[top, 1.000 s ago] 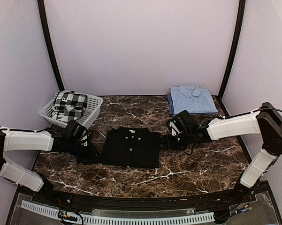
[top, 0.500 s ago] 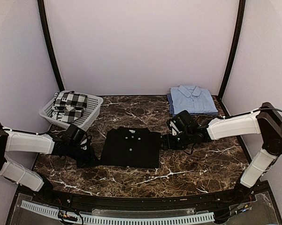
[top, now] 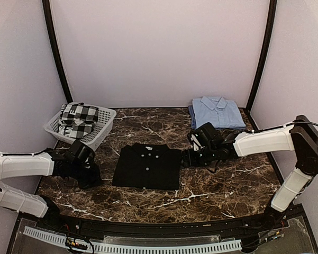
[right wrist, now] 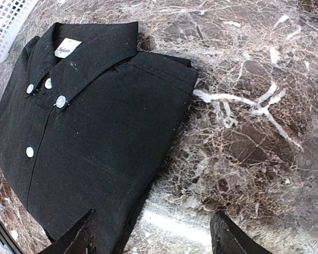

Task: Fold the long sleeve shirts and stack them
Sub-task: Move the square-folded shirt to the center of the board.

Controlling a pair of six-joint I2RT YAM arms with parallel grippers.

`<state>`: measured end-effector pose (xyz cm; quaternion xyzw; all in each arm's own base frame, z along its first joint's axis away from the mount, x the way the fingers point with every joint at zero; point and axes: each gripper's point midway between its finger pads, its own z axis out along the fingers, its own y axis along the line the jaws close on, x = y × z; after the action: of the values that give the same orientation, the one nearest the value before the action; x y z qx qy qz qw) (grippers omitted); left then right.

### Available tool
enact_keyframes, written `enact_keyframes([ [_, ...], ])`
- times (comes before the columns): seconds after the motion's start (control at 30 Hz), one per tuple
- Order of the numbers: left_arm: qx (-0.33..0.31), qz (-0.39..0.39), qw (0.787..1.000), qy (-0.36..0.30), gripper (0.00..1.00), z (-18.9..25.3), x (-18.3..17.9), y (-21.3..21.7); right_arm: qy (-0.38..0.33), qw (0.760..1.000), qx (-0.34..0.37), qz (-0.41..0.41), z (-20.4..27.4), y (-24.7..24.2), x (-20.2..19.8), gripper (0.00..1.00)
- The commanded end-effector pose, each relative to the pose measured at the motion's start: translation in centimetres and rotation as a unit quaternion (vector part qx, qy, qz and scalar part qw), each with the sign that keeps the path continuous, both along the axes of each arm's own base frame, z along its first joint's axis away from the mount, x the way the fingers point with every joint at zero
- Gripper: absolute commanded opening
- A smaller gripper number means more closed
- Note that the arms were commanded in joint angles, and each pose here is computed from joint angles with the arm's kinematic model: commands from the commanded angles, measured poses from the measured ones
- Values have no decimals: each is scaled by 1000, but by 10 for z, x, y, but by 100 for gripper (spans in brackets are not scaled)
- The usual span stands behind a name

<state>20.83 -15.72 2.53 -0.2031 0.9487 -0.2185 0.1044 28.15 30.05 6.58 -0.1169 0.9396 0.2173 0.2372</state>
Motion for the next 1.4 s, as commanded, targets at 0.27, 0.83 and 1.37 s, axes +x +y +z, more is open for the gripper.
enact_keyframes([
  [0.27, -62, -29, 998, -15, 11, 17, -6, -22, -42, 999, 8, 7, 19, 3, 13, 69],
  [0.83, -31, -52, 998, 9, 27, -5, 0, -44, -41, 999, 8, 4, 17, -2, 9, 69],
  [1.37, 59, -3, 997, 45, 0, -14, -16, -3, -41, 999, 8, 5, 16, -2, 9, 69],
])
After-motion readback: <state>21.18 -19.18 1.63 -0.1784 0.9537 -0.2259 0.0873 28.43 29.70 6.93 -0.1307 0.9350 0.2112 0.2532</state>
